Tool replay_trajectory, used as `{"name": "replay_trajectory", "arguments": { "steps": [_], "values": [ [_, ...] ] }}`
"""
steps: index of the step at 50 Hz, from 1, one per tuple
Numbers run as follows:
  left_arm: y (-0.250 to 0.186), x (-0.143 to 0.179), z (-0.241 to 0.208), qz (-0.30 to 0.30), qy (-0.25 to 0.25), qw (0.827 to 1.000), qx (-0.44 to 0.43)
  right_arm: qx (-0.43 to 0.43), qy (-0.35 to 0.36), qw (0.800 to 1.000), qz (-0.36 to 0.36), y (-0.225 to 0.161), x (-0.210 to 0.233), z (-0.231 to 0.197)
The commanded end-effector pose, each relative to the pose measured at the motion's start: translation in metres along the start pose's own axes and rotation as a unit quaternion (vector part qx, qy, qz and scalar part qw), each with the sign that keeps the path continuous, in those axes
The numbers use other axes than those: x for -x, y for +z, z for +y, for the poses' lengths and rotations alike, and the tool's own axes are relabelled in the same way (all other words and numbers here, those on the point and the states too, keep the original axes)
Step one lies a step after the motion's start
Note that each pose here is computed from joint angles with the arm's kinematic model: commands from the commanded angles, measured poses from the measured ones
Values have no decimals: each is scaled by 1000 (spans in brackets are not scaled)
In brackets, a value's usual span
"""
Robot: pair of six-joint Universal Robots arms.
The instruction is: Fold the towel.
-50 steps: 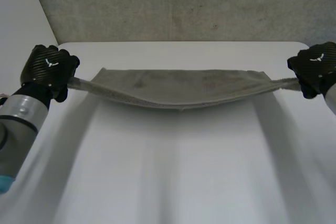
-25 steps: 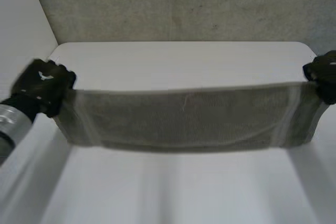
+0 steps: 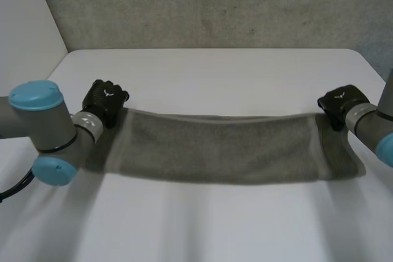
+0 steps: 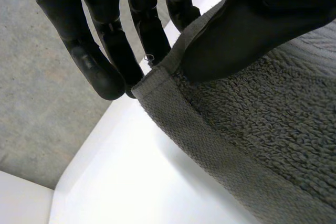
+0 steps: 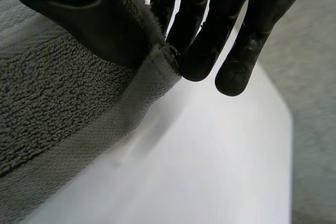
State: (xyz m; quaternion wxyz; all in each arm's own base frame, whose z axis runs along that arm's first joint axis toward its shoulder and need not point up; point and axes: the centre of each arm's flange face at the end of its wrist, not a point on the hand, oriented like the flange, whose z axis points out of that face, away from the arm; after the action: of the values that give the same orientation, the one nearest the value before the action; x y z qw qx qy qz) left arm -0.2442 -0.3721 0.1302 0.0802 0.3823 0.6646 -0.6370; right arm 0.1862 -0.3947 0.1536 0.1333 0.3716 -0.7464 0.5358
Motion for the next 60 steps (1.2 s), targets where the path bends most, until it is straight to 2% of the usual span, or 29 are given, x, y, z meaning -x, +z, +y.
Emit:
{"name": "replay_trajectory", "arguments": {
  "steps": [1,11,20,25,28,30,33,37,41,43,52,60],
  "values": [
    [19,-4,0,-22,8,1000,-3,-44,5,998,46,14,-5,-12],
    [23,-11,5,-20,7,1000,1,-47,0,998,46,30,2,-9],
    [17,-22,0,-10,10,1000,2,-34,4,999,40,28,11,-5],
    [13,-15,-4,-27,7,1000,10,-28,15,999,41,23,11,-4],
    [6,-3,-16,-40,1,999,0,-53,19,997,45,6,0,-22],
    [-5,7,-22,-47,-12,999,-3,-74,26,996,37,-14,-8,-33],
    [-10,9,-25,-48,-25,999,-4,-83,31,996,31,-24,-9,-38],
    [-31,19,-31,-51,-81,995,-5,-82,52,995,22,-55,-11,-41],
    [-50,17,-38,-31,-112,993,-14,-71,55,996,-1,-74,-1,-34],
    [-68,11,-42,1,-130,991,-23,-54,53,997,-10,-86,4,-21],
    [-101,8,-37,33,-159,986,-20,-13,77,996,-47,-93,13,20],
    [-106,2,-30,34,-182,983,-16,4,98,994,-54,-74,17,51]
  ]
}}
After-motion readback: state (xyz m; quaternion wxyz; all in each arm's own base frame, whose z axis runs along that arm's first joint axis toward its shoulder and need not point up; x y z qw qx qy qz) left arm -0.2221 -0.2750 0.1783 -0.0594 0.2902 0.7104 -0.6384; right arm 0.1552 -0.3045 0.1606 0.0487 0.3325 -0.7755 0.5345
